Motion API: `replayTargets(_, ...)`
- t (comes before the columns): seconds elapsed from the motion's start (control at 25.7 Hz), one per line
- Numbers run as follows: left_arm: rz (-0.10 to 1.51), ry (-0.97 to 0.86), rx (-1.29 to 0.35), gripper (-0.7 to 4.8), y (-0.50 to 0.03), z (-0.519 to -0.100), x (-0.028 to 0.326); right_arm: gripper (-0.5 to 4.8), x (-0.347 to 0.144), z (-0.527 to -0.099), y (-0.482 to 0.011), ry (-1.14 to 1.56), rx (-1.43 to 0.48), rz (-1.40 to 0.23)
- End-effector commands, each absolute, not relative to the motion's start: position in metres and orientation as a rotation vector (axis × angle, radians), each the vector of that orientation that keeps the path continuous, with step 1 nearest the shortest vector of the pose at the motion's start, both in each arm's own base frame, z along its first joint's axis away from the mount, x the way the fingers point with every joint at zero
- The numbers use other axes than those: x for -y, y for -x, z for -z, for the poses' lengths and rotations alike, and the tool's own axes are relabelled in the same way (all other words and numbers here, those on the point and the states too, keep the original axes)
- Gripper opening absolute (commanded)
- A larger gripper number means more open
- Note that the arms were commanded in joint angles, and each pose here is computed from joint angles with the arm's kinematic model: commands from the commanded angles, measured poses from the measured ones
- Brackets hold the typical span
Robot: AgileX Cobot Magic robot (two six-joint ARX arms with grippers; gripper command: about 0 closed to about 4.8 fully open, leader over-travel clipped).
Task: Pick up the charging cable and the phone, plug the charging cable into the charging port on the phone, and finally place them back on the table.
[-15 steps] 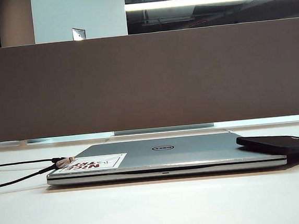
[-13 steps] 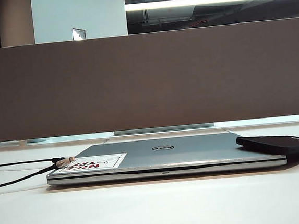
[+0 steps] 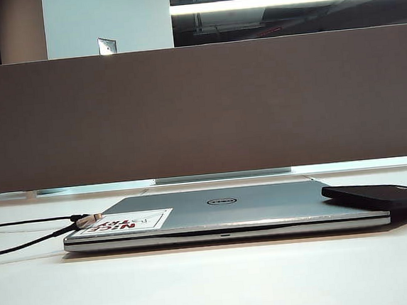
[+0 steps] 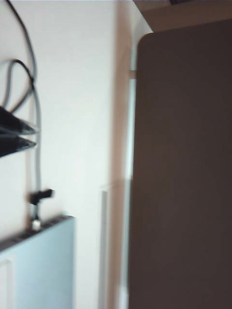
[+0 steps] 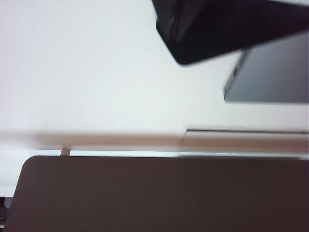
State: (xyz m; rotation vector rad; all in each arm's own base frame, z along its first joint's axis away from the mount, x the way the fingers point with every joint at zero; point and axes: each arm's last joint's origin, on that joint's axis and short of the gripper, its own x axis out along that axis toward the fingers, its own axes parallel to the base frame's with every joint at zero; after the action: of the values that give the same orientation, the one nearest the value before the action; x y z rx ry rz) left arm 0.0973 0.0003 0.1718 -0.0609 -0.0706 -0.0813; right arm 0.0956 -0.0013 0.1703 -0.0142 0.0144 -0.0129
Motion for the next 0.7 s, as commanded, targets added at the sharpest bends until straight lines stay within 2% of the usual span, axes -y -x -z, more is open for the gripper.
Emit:
replayTargets(0.04,0.09,0.099,0.181,-0.06,-0.092,-0.197,0.0,-0.08,0.001,-0.206,-0.088,-0.014,0.077,0.016)
replayTargets(0.31,0.093,0.095,0.231,-0.06,-0.088,-0.238,0.0,-0.08,0.001,-0.252,-0.084,-0.107,0.107,0.009)
replayTargets(0.39,0.092,0.097,0.205,-0.06,-0.096,-0.259,0.0,-0.08,0.001,-0.27,-0.088,-0.148,0.103,0.004)
replayTargets(0.58,0.097,0.102,0.144,-0.06,-0.115,-0.283,0.0,-0.09,0.001,-0.288,-0.096,-0.184,0.086,0.002)
replayTargets(0.7,0.173,0.108,0.1,-0.06,-0.131,-0.298,0.01,-0.09,-0.001,-0.302,-0.103,-0.181,0.068,-0.058)
